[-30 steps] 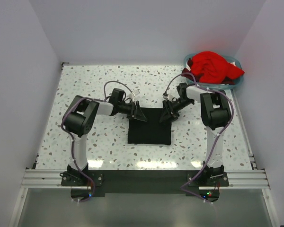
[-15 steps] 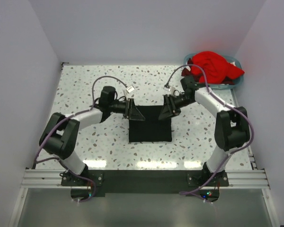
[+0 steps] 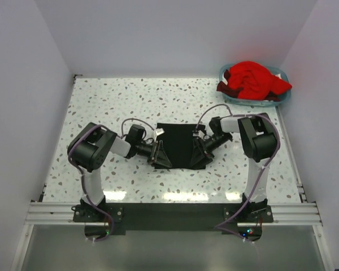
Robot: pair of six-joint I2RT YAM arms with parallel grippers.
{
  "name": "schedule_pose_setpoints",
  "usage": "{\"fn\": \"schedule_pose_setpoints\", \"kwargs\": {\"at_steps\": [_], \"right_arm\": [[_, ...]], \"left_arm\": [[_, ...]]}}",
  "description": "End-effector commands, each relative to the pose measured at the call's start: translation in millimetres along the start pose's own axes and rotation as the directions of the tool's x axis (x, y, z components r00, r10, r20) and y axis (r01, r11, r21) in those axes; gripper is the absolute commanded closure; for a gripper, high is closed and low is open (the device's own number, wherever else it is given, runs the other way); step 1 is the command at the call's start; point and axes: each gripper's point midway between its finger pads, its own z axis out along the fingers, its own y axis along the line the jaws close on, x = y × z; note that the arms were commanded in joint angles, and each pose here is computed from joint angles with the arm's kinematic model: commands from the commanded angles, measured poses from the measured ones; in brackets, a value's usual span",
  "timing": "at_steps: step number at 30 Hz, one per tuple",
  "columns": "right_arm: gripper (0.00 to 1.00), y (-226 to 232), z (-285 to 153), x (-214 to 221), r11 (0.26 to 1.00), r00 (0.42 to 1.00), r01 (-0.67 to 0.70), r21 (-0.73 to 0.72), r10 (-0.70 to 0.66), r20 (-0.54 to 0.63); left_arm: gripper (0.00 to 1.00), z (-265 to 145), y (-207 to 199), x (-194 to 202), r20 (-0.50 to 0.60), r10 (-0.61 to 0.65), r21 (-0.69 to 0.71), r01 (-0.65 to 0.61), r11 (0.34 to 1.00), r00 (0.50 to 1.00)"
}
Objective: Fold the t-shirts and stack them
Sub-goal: Fold the tshirt, then neatly place the folded tshirt to the corner
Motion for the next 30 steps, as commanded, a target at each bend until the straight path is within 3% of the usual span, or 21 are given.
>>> {"fn": "schedule_pose_setpoints", "kwargs": {"at_steps": [1, 4, 6, 9, 10, 14, 16, 19, 20, 23, 27, 30], "right_arm": [[0.52, -56, -25, -3, 0.982, 0.998, -0.068, 0.175, 0.069, -0.004], [0.56, -29, -48, -1, 0.986, 1.0, 0.014, 0.169, -0.015, 0.007], [0.54, 9, -69, -5, 0.98, 0.986, 0.133, 0.152, -0.146, 0.082], [0.48, 36, -97, -17, 0.944, 0.945, 0.223, 0.244, -0.271, 0.185], [0.42, 52, -114, -30, 0.917, 0.901, 0.261, 0.302, -0.343, 0.264], [0.31, 61, -138, -64, 0.76, 0.801, 0.235, 0.607, -0.505, 0.322], [0.12, 69, -135, -76, 0.638, 0.762, 0.234, 0.734, -0.589, 0.269], [0.07, 78, -119, -89, 0.539, 0.739, 0.246, 0.806, -0.641, 0.204], [0.06, 73, -108, -94, 0.522, 0.748, 0.255, 0.814, -0.64, 0.177], [0.05, 74, -83, -104, 0.514, 0.766, 0.243, 0.822, -0.622, 0.162], [0.02, 38, -53, -120, 0.477, 0.822, 0.231, 0.848, -0.562, 0.092], [0.01, 1, -43, -122, 0.449, 0.87, 0.231, 0.863, -0.493, 0.023]], "left_arm": [[0.47, -10, 32, -25, 0.08, -0.04, -0.091, 0.047, 0.995, 0.996], [0.46, -22, -4, -30, 0.068, 0.052, -0.02, -0.051, 0.999, 0.996], [0.44, -36, -39, -33, 0.07, 0.208, -0.008, -0.208, 0.978, 0.976], [0.41, -62, -62, -51, 0.13, 0.366, -0.089, -0.357, 0.93, 0.921], [0.38, -75, -76, -55, 0.161, 0.4, -0.133, -0.382, 0.915, 0.902], [0.1, -129, -84, -92, 0.256, 0.499, -0.393, -0.383, 0.836, 0.828], [0.0, -157, -80, -107, 0.286, 0.535, -0.557, -0.317, 0.768, 0.795], [0.0, -205, -84, -135, 0.33, 0.607, -0.749, -0.191, 0.634, 0.723], [0.0, -218, -93, -144, 0.321, 0.646, -0.785, -0.187, 0.59, 0.693], [0.0, -240, -96, -146, 0.289, 0.675, -0.843, -0.154, 0.515, 0.679], [0.0, -253, -106, -139, 0.282, 0.71, -0.87, -0.14, 0.472, 0.645], [0.0, -250, -106, -130, 0.235, 0.721, -0.869, -0.192, 0.457, 0.652]]}}
